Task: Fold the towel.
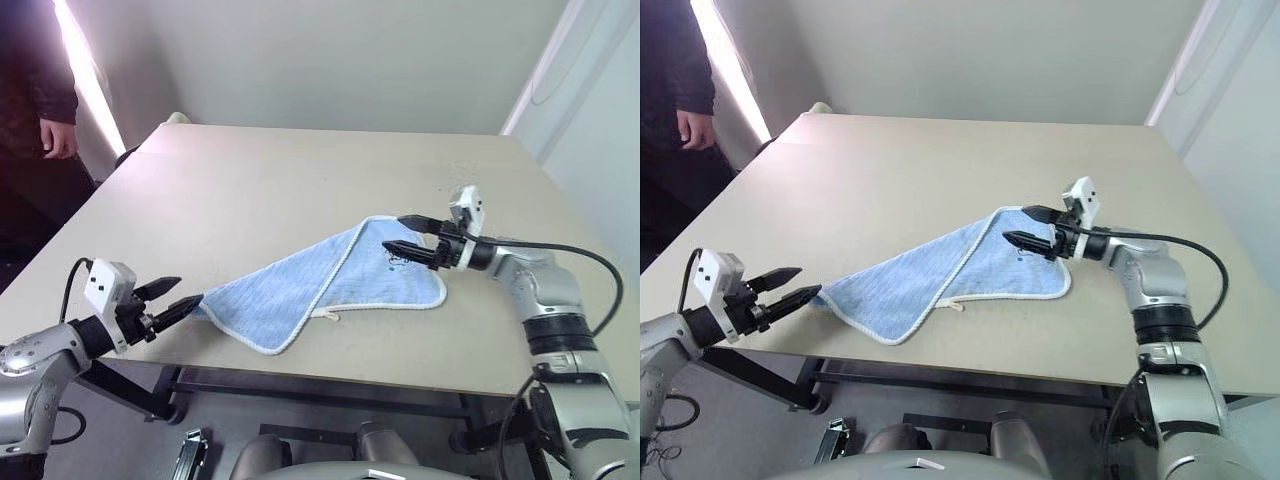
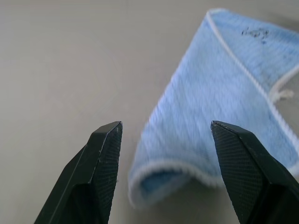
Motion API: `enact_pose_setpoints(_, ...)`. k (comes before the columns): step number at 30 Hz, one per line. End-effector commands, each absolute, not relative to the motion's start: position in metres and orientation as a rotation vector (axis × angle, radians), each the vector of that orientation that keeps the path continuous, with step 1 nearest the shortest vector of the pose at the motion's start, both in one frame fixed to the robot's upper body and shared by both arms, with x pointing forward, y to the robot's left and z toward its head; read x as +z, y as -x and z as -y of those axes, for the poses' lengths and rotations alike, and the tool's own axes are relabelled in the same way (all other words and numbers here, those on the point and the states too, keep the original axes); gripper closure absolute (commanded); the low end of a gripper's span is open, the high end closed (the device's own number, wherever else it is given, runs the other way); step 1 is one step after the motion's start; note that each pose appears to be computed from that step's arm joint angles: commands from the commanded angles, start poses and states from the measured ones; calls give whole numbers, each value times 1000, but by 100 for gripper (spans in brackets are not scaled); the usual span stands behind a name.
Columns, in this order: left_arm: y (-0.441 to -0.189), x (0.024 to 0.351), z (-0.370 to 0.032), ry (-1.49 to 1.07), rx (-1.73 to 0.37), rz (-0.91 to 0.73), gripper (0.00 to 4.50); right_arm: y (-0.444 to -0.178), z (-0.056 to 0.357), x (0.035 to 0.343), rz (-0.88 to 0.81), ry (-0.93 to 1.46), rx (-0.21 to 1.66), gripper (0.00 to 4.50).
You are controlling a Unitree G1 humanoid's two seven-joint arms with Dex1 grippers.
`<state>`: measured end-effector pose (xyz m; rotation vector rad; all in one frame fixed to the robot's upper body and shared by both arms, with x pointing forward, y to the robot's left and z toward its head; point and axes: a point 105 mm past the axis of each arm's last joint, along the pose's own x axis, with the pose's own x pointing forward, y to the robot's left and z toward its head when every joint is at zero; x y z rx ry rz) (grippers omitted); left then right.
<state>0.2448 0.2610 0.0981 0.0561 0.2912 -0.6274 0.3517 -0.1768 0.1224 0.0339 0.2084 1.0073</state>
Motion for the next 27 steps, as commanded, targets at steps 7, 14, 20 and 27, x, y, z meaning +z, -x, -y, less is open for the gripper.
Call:
enact_pose_setpoints(7,-247,108,-229,-46,-722,-212,129,-360,178,134,-209,-27,936,3)
enact_pose_setpoints(14,-243,100,-209,-67,-792,-225,129,-366,190,128,-208,-8,830,3)
enact_pose_setpoints(20,-235,104,-194,-137,-865,-229,129,-377,194,126,-227,-15,765,3)
enact_pose_setpoints(27,-234,100,-185,-112,-882,-229,129,-415,196,123,-218,-37,560,3)
